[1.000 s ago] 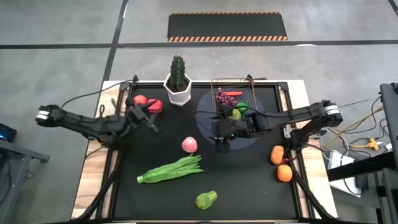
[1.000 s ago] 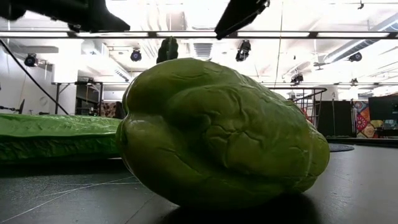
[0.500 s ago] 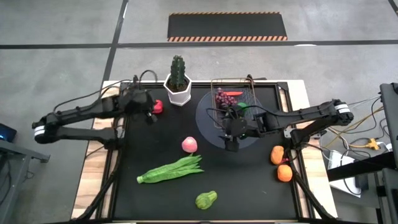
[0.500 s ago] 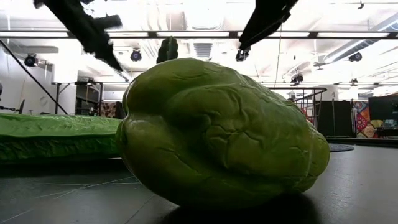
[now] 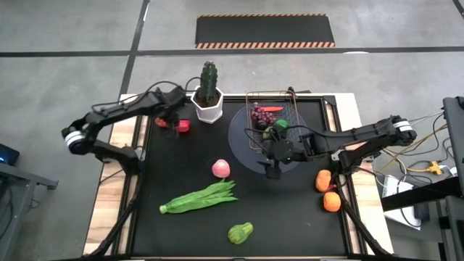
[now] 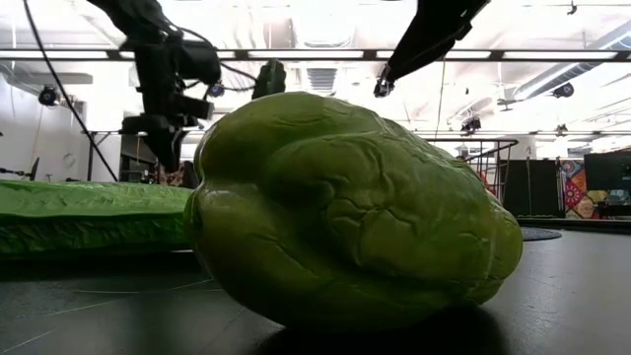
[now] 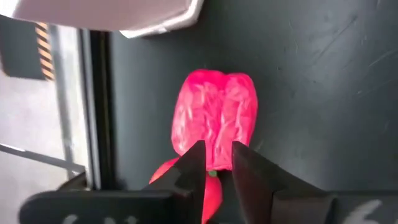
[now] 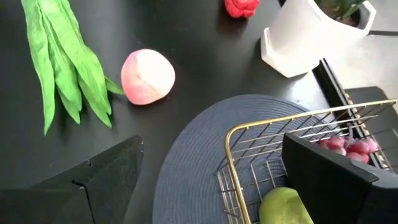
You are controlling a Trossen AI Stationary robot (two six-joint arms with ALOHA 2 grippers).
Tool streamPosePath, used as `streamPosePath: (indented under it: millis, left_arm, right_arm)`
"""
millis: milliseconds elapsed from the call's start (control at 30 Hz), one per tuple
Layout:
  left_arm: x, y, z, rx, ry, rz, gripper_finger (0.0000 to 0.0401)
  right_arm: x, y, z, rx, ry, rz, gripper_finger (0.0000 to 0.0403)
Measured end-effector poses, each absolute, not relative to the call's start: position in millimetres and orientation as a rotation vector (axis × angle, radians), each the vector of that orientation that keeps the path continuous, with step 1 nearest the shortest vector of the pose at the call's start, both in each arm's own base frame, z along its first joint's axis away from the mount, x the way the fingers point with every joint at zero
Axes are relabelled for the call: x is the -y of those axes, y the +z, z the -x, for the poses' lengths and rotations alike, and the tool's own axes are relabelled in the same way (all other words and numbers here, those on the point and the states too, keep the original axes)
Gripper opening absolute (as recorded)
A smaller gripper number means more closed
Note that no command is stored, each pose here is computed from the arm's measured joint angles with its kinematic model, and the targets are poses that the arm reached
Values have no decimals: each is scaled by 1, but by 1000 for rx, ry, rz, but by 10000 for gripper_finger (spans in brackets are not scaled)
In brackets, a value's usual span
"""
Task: Build produce basket
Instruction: Put the red bell pepper into the gold wire basket
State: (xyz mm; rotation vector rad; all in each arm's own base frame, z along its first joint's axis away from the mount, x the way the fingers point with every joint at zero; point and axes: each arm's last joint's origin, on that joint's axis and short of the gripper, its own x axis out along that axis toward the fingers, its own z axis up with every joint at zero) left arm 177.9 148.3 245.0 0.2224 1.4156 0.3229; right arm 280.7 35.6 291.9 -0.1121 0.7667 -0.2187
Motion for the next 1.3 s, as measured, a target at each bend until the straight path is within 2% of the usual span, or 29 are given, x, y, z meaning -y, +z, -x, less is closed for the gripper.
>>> streamPosePath:
  millis: [133,467,633,833,1133,1300]
  left_arm:
    - [-156,239,-181,-1470,304,-145,99]
    - [-160,235,-181,-1486,293,-121,247]
    - [-159,236,-179,-1498,289,-118,290]
    - [-151,244,-171,-1494,297,-85,299]
    - [-149,265,-156,-1350,355,-77,299]
    - [-156,260,-151,-1301,370,-52,299]
  right_arm:
    - [-37,288,-280,-760,-183,94,364]
    - [-37,286,-278,-753,-152,71,364]
    - [-37,286,-278,-754,-151,71,364]
    - [-37,286,-278,-755,-149,70,364]
    - [-37,286,-278,-755,-145,71,364]
    - [-38,286,-278,-759,-124,65,364]
